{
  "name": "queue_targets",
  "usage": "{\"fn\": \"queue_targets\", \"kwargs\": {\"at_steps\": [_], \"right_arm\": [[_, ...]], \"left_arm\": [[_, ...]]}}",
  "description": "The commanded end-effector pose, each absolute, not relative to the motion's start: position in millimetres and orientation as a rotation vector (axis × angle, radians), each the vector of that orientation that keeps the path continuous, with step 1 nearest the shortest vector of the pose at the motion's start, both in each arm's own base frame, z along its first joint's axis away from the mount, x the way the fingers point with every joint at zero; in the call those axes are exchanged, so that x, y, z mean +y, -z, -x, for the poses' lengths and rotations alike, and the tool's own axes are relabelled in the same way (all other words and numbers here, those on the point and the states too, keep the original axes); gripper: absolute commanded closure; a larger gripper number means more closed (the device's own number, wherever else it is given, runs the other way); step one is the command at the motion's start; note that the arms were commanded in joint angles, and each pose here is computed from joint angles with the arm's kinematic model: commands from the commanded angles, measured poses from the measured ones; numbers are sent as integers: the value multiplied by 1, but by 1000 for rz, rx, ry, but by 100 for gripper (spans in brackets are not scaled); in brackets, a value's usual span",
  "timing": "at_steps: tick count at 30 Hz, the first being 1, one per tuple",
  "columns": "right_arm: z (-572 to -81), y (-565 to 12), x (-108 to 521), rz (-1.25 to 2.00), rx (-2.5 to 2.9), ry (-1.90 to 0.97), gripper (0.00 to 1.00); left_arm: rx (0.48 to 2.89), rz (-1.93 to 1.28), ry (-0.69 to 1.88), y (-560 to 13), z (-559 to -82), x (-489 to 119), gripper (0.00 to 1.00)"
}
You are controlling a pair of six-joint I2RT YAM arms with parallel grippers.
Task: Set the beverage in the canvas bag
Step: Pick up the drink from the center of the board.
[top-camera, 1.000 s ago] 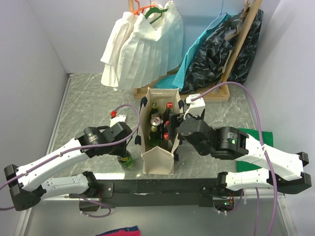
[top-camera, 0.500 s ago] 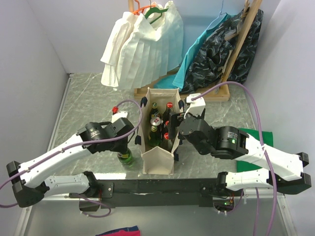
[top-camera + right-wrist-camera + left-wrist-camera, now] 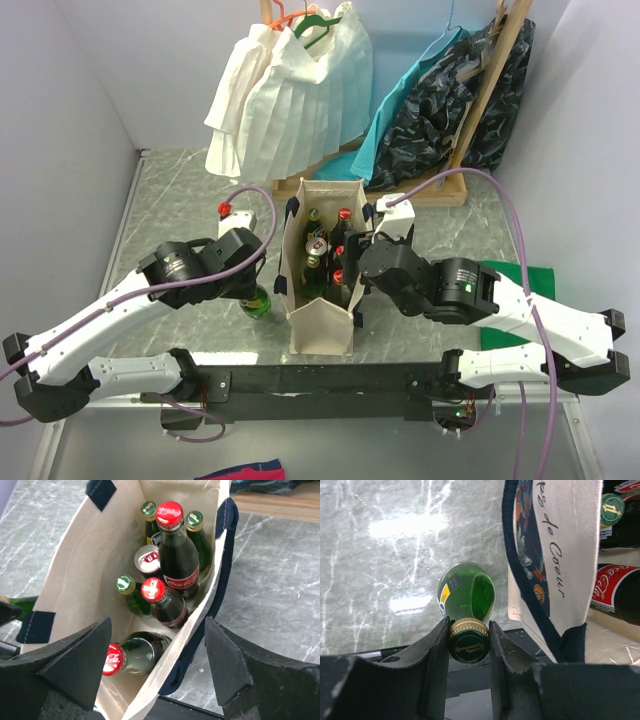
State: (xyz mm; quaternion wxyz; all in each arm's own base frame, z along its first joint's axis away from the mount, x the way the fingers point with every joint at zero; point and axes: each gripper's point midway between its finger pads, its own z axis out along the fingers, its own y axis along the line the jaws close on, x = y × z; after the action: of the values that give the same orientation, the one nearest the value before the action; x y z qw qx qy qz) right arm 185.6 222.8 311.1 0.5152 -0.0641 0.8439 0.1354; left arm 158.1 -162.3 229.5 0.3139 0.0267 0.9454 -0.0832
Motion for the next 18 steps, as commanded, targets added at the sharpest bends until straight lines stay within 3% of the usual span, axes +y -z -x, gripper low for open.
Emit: {"fn": "queue_targets", "kwargs": {"at_steps": [1, 12, 18], "right_arm": [[-185, -297, 216, 110, 2059, -294, 21], [-176, -266, 207, 93, 2142, -256, 39], [-172, -258, 211, 107, 2171, -278, 53]], "left_arm": [[2348, 9, 278, -272, -172, -156, 99], [2247, 61, 273, -320, -176, -137, 99], [2188, 57, 310, -348, -180, -137, 99]]}}
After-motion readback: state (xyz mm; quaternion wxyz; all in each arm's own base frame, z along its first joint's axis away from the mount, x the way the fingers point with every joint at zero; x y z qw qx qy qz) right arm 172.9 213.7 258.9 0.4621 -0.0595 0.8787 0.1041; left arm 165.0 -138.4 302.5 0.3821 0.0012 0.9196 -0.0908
